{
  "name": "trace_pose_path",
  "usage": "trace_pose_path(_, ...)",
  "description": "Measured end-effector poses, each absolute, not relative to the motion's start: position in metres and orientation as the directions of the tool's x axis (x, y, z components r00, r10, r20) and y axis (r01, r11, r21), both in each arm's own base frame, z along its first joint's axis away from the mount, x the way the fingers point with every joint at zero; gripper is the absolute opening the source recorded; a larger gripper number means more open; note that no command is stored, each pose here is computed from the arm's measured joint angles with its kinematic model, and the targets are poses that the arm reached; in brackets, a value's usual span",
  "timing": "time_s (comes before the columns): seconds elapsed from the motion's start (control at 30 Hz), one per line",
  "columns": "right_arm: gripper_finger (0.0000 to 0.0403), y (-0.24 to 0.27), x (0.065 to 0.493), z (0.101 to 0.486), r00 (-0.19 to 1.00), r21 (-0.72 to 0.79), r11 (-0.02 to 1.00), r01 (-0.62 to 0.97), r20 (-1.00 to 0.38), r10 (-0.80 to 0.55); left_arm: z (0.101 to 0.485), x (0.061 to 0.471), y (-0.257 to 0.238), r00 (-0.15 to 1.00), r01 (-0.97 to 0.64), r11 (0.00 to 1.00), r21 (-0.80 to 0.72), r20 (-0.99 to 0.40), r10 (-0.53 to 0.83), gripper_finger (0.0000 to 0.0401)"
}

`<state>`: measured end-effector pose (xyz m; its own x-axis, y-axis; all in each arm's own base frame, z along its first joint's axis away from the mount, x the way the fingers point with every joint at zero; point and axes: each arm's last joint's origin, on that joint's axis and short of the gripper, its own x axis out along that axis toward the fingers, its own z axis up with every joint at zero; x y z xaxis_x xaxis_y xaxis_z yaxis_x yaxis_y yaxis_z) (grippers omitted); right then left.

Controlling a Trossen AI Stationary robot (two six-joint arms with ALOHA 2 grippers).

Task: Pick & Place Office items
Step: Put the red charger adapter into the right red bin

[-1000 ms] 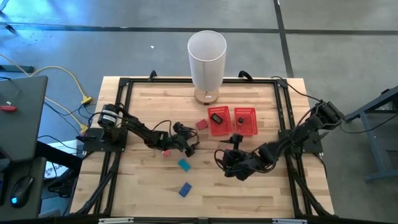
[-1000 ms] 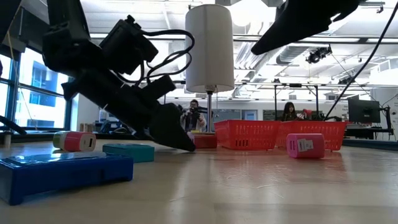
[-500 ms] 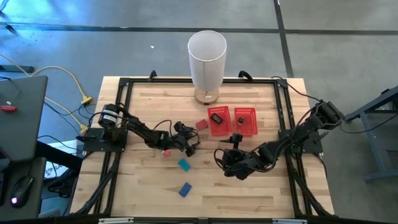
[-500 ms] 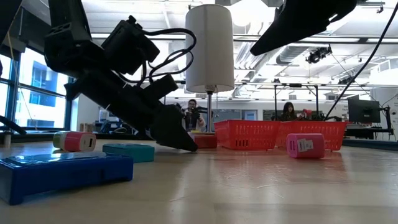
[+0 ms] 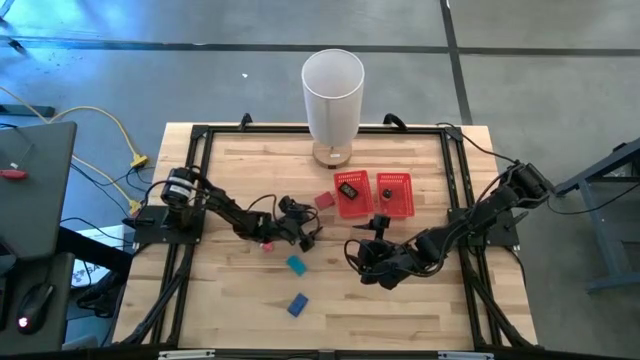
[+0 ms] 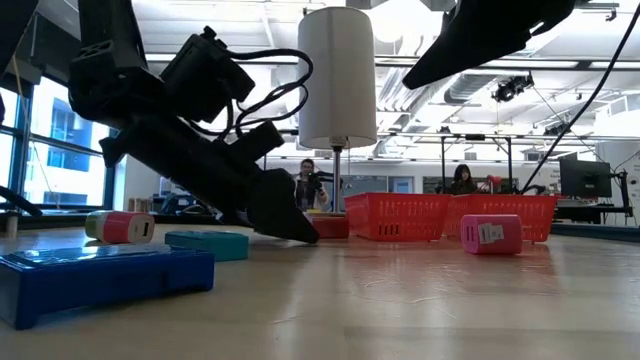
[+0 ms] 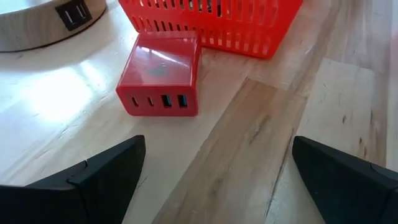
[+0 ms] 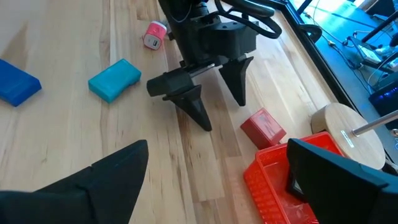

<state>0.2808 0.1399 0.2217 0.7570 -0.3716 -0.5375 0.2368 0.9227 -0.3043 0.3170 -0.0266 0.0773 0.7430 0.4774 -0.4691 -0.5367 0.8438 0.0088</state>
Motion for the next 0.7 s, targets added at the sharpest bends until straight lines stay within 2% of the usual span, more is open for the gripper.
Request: trace_pose_path(0.7, 0.0371, 0.14, 0.281, 0.222, 0.757, -0.305, 0.922, 0.236, -0.538, -0.372, 0.078, 0.318, 0.003, 0.701, -0.605, 0.796, 0.012, -0.467, 0.539, 0.0396)
